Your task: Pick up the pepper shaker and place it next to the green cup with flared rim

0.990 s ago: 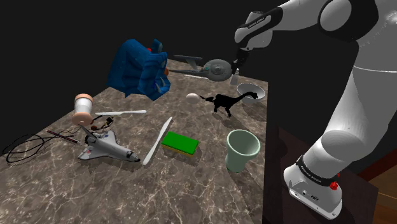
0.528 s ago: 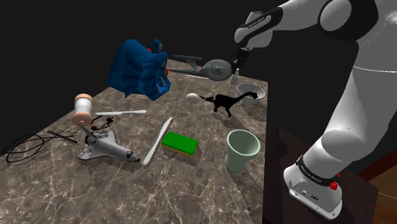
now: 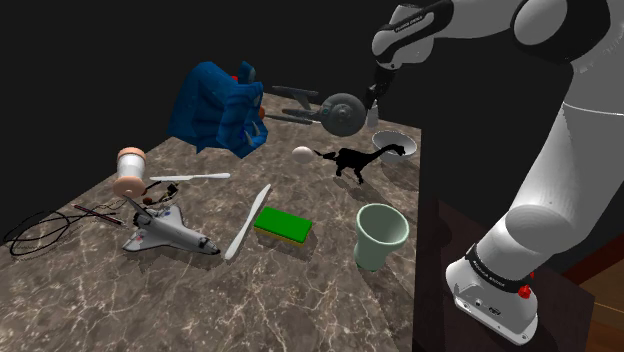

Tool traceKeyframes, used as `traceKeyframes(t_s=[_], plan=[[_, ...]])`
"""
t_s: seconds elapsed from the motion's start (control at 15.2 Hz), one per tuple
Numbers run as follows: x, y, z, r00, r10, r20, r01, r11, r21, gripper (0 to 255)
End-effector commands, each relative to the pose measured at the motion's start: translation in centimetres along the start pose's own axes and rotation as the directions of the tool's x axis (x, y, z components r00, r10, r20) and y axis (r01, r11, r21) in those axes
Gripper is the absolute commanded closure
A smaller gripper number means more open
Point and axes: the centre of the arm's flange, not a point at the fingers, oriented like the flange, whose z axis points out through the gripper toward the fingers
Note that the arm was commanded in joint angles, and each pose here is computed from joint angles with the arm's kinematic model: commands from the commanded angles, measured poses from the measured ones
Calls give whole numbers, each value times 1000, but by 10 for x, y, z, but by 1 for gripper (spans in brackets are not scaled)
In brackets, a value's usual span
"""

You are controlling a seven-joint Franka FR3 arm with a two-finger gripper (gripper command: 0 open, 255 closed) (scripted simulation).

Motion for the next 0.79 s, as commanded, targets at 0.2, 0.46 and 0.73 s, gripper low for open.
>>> traceKeyframes(t_s=[0.2, 0.46, 0.73], plan=[[5, 3, -27, 1000, 0, 0, 0, 1000, 0, 255], [9, 4, -48, 1000, 0, 0, 0, 1000, 0, 255], [12, 5, -68, 1000, 0, 0, 0, 1000, 0, 255]])
